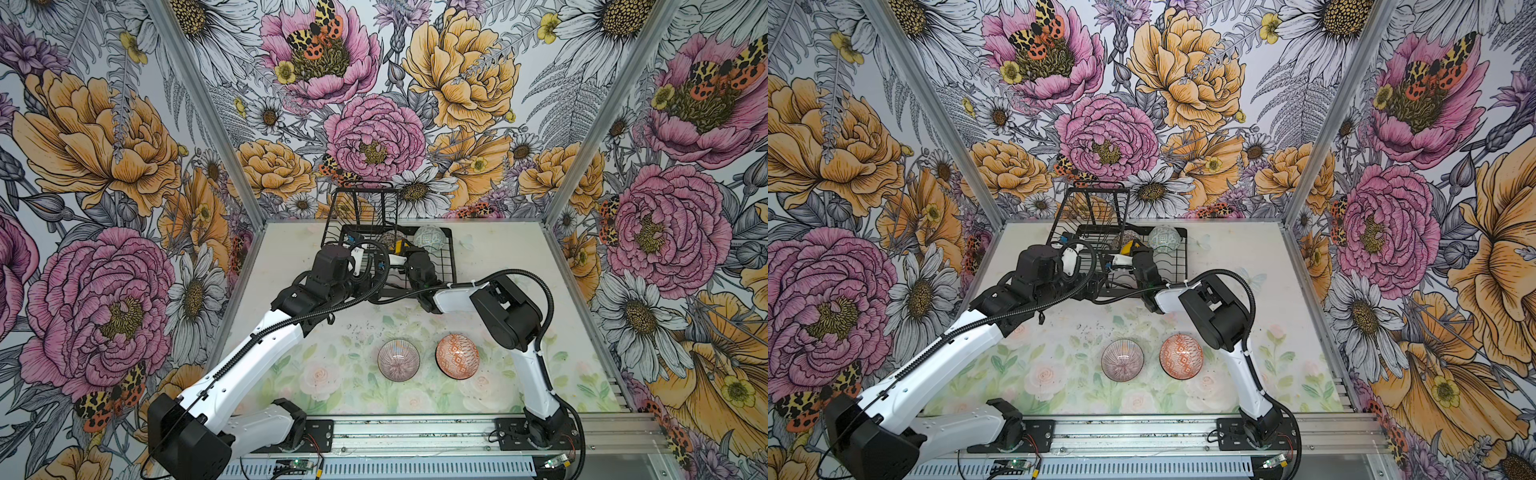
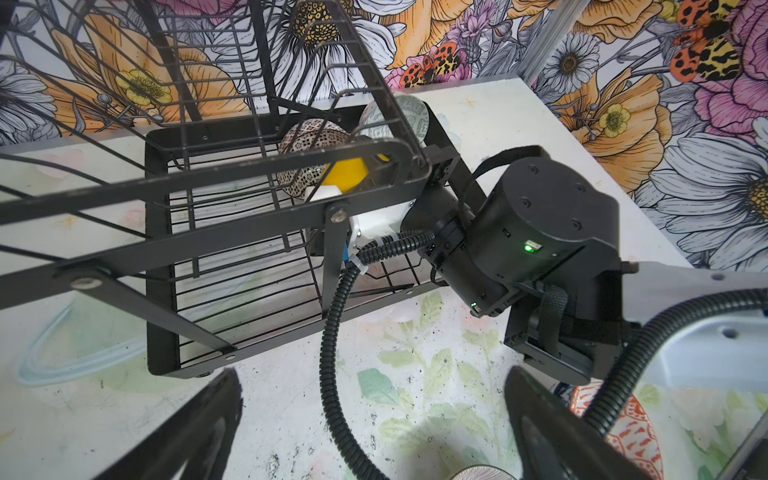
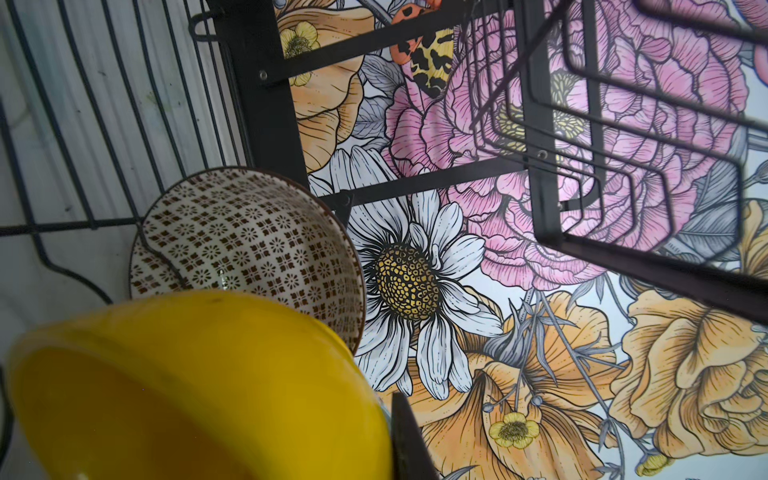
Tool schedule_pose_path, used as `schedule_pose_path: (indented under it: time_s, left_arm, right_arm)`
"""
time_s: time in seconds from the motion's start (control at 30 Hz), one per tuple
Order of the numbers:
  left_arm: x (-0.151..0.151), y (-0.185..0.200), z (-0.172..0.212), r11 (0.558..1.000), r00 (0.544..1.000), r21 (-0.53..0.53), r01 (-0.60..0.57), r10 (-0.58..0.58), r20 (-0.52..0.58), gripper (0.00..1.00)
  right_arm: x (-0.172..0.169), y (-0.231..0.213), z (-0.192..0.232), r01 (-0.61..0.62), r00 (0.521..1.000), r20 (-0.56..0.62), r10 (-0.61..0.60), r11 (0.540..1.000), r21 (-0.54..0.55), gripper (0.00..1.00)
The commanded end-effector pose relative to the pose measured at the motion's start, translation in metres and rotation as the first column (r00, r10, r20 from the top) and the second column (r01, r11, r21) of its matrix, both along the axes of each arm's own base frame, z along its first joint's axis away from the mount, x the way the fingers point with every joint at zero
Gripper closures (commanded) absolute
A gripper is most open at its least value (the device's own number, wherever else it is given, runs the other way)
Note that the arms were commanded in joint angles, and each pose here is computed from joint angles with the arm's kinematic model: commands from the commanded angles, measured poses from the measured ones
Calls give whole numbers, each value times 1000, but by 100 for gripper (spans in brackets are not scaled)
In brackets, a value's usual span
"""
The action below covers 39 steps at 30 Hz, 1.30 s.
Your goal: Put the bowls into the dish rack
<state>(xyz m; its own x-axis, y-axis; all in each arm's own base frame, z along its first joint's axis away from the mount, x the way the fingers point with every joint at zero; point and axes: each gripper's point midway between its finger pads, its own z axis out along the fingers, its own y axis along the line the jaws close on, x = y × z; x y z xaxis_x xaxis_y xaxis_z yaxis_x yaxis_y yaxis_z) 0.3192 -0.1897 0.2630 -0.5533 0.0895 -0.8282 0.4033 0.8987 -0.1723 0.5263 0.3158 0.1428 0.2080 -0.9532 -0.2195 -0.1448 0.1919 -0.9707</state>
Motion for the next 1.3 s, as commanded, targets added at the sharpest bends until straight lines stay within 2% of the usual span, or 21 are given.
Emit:
schedule_pose_path:
  time_s: [0.0,0.37,0.73,1.03,1.27]
  left_arm:
    - [-4,1,2,1000,1000,-18,11,-11,4,1]
    - [-2,-2,1,1000,1000,-21,17,-17,-3,1]
    - [-2,-3,-1,1000,1000,-21,13,-14,-12,1]
    - [-1,-5,-5,1000,1000,-17,14,-15,-20,1]
    - [-3,-3,-6,1000,1000,-20,3,-3,-22,1]
  right_arm:
    - [7,5,9,-10,1000,9,9,998,64,100]
    - [13,14,-10,-41,999,-31,43,998,54,100]
    - [21,15,-9,-40,999,32,39,998,48,100]
    - [19,18,-19,-61,998,2,61,998,27,100]
    - [22,18,-7,-44,996,80,40,997,56,100]
